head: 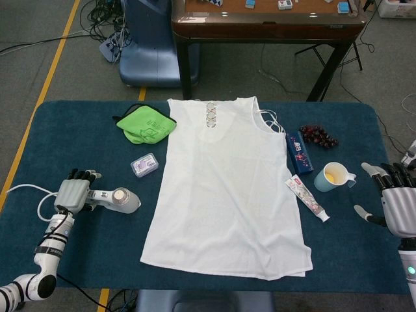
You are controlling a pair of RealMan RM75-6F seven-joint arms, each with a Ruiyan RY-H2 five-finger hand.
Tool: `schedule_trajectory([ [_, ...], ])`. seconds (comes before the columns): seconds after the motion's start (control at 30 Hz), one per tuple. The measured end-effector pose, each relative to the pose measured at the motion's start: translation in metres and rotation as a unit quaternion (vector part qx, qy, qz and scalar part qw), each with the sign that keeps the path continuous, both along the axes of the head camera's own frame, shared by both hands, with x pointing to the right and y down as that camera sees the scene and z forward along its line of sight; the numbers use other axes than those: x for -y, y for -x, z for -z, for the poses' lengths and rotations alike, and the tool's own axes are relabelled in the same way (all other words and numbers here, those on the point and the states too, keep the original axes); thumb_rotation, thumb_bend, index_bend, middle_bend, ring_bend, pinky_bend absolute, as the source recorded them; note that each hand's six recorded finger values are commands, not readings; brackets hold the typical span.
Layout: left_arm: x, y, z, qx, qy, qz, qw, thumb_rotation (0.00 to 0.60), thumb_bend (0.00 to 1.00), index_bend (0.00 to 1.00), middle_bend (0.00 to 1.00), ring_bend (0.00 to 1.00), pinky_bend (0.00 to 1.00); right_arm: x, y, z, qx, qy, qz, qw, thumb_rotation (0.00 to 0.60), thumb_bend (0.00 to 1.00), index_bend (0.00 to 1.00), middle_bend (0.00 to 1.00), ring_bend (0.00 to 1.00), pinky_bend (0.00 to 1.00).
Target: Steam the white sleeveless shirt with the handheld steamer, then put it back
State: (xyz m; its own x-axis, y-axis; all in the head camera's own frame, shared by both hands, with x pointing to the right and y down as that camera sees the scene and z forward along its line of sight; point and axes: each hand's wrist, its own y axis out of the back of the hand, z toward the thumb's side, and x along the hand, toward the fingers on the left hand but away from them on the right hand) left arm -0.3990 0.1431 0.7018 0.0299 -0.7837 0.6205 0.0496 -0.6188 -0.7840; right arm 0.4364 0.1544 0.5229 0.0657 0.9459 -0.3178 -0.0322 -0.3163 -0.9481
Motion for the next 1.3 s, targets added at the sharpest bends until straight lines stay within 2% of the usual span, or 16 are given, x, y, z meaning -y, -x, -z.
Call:
schedule_trajectory([
  [0.2,0.005,-0.002,-0.007,-0.010,-0.010,0.008,0.9999,0.600,0.22,0.29,0.28,0.23,0.09,-0.001,-0.002,0.001,-0.002,0.000,-0.005,1.0000,0.600,0.02,0.17,0.25,0.15,0.10],
  [0.5,0.011,-0.005,-0.020,-0.012,-0.016,0.005,0.9998,0.600,0.22,0.33,0.32,0.26,0.11,-0.003,-0.005,0.002,-0.006,0.001,-0.011,0.9999,0.600,0.02,0.17,0.25,0.15,0.10],
  [0.7,0.014,-0.009,-0.029,-0.012,-0.018,0.003,0.9997,0.600,0.22,0.44,0.39,0.31,0.16,-0.005,-0.006,0.003,-0.008,0.003,-0.015,0.9998,0.600,0.02,0.17,0.25,0.15,0.10],
  [0.8,0.014,-0.010,-0.032,-0.015,-0.017,0.002,0.9997,0.600,0.22,0.51,0.44,0.35,0.22,-0.005,-0.007,0.002,-0.009,0.004,-0.017,0.9998,0.600,0.02,0.17,0.25,0.15,0.10],
  [1.0,0.014,-0.015,-0.034,-0.030,-0.022,-0.003,0.9993,0.600,0.22,0.65,0.53,0.43,0.40,-0.006,-0.007,0.000,-0.008,0.008,-0.018,0.9998,0.600,0.02,0.17,0.25,0.15,0.10],
  [1.17,0.015,-0.017,-0.036,-0.057,-0.023,0.005,0.9981,0.600,0.22,0.71,0.57,0.48,0.49,-0.006,-0.008,-0.001,-0.008,0.011,-0.020,0.9997,0.600,0.02,0.17,0.25,0.15,0.10],
  [1.3,0.016,-0.017,-0.036,-0.078,-0.025,0.013,0.9965,0.600,0.22,0.73,0.64,0.54,0.55,-0.006,-0.008,-0.001,-0.009,0.012,-0.021,0.9997,0.600,0.02,0.17,0.25,0.15,0.10],
])
